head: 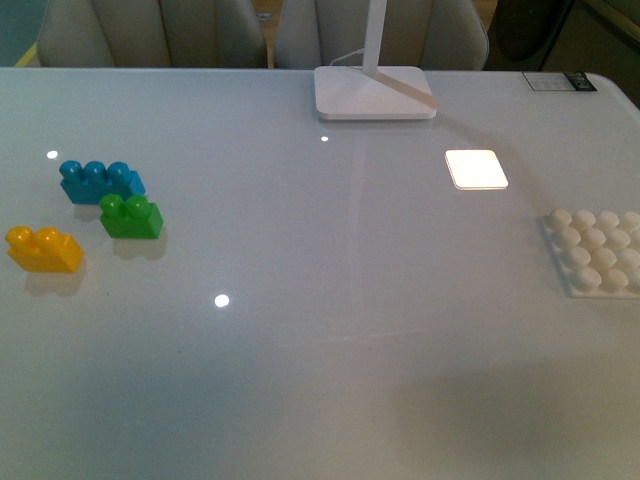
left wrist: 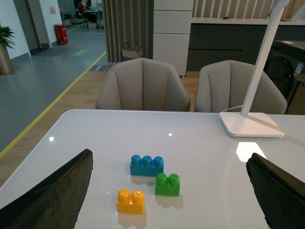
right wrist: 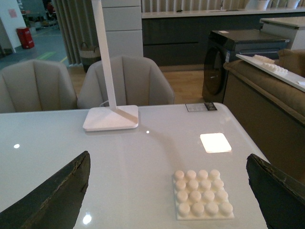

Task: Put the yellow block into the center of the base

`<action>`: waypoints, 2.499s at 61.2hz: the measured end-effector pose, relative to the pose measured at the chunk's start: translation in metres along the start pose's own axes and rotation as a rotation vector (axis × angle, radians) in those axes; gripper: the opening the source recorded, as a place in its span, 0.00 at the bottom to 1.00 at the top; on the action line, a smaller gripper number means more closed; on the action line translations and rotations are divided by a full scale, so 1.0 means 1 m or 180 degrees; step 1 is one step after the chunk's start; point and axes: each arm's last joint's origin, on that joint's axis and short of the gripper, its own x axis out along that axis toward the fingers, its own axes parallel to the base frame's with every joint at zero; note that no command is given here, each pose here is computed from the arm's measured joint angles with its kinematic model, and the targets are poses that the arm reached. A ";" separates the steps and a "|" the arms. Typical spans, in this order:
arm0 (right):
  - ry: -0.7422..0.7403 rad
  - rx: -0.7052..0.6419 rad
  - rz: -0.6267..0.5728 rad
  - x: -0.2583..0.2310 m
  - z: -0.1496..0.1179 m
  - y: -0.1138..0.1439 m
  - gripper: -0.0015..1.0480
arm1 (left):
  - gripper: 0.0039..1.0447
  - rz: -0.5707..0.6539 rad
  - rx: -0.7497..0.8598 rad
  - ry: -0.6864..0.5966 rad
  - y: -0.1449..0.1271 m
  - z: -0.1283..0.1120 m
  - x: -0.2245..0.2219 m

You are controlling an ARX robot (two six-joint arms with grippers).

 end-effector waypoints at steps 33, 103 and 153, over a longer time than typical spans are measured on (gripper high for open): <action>0.0000 0.0000 0.0000 0.000 0.000 0.000 0.92 | 0.93 0.0000 0.0000 0.0000 0.000 0.000 0.000; 0.2074 -0.0236 -0.0239 0.232 -0.142 -0.152 0.92 | 0.93 -0.0001 0.0000 -0.0002 0.000 0.000 0.000; 0.1961 0.0036 0.0120 0.285 -0.198 -0.148 0.92 | 0.93 -0.0001 0.0000 -0.0002 0.000 0.000 0.000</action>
